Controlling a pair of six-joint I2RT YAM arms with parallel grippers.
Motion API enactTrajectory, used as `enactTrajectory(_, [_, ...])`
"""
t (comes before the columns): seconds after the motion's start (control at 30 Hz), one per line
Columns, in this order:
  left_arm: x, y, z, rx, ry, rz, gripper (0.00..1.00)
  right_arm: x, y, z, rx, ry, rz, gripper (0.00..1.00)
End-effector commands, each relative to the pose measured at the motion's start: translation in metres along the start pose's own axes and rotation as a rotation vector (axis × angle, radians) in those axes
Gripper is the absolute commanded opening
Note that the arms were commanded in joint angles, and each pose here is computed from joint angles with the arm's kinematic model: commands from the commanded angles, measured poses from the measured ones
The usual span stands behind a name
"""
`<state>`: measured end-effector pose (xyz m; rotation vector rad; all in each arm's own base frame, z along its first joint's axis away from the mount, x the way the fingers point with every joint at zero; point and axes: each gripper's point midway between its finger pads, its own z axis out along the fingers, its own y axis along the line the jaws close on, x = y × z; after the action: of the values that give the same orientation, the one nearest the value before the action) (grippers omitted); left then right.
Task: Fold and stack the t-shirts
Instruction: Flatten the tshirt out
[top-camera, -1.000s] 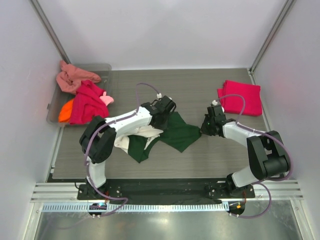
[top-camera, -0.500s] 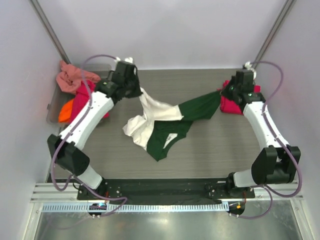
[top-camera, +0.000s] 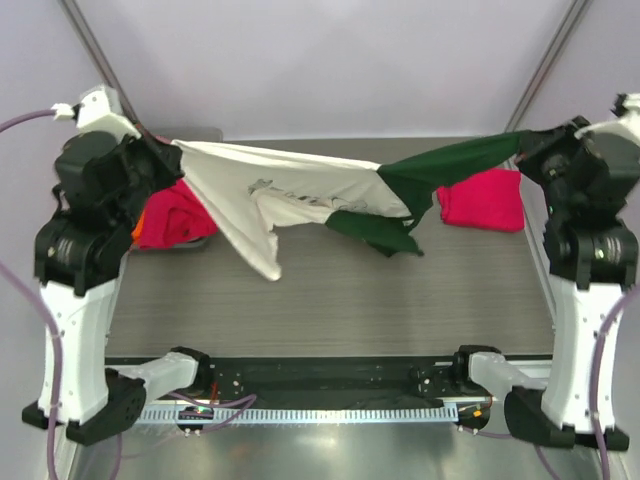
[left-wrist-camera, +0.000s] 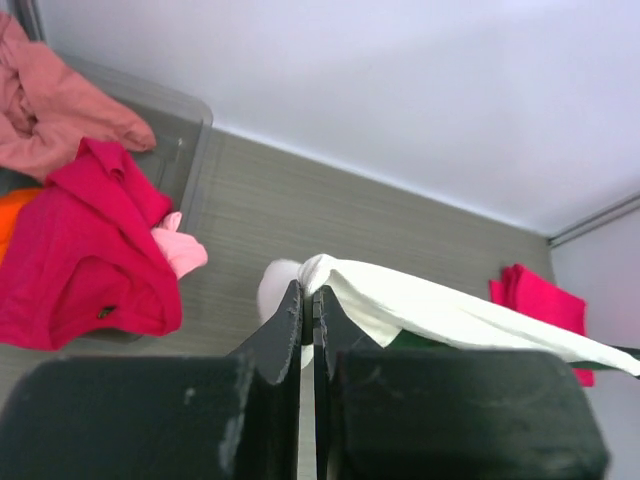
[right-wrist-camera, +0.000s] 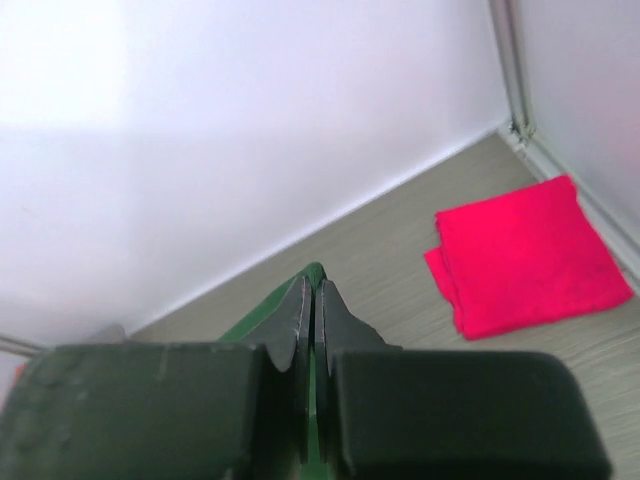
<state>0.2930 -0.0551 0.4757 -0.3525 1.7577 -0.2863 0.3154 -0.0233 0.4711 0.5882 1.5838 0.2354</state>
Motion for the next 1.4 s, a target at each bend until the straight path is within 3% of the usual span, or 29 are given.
enactTrajectory(0.0, [-0.025,0.002,-0.044,0.059,-0.101,0.002,0.00,-0.046,-0.009,-0.059,0.039,-0.176,-0.011,0.01])
enactTrajectory(0.13, [-0.032,-0.010,-0.093,0.202,-0.142,-0.043,0.00,-0.076,-0.006,-0.117,-0.001,-0.302,-0.014,0.01])
enactTrajectory(0.27, [-0.024,-0.025,-0.115,0.330,-0.117,-0.079,0.00,-0.112,0.008,-0.179,-0.084,-0.437,-0.006,0.01])
enactTrajectory(0.57, [-0.052,-0.043,-0.119,0.372,-0.144,-0.105,0.00,-0.167,0.070,-0.204,-0.302,-0.490,0.042,0.01])
enactTrajectory(0.73, [-0.014,-0.032,-0.066,0.269,-0.049,-0.110,0.00,-0.144,0.086,-0.147,-0.353,-0.368,0.070,0.01])
enactTrajectory(0.93, [0.074,-0.012,0.023,0.142,0.112,-0.124,0.00,-0.042,0.073,-0.010,-0.301,-0.041,0.074,0.01])
enactTrajectory(1.03, [0.101,-0.007,0.073,0.080,0.184,-0.122,0.00,-0.014,0.080,0.032,-0.322,0.058,0.099,0.01])
enactTrajectory(1.2, [0.082,-0.009,0.139,0.094,0.206,-0.214,0.00,0.013,0.101,0.118,-0.331,0.156,0.115,0.01])
enactTrajectory(1.23, [0.048,-0.019,0.140,0.136,0.157,-0.235,0.00,-0.022,0.121,0.115,-0.380,0.078,0.117,0.01])
enactTrajectory(1.27, [0.051,-0.023,0.166,0.147,0.198,-0.237,0.00,-0.050,0.136,0.119,-0.407,0.024,0.137,0.01])
enactTrajectory(1.3, [0.039,-0.025,0.175,0.148,0.183,-0.239,0.00,-0.022,0.124,0.150,-0.365,0.097,0.138,0.01])
enactTrajectory(1.33, [0.026,-0.030,0.182,0.164,0.172,-0.241,0.00,-0.039,0.133,0.150,-0.401,0.072,0.195,0.01])
enactTrajectory(1.37, [-0.023,-0.051,0.166,0.250,0.099,-0.239,0.00,-0.089,0.159,0.119,-0.528,-0.041,0.233,0.01])
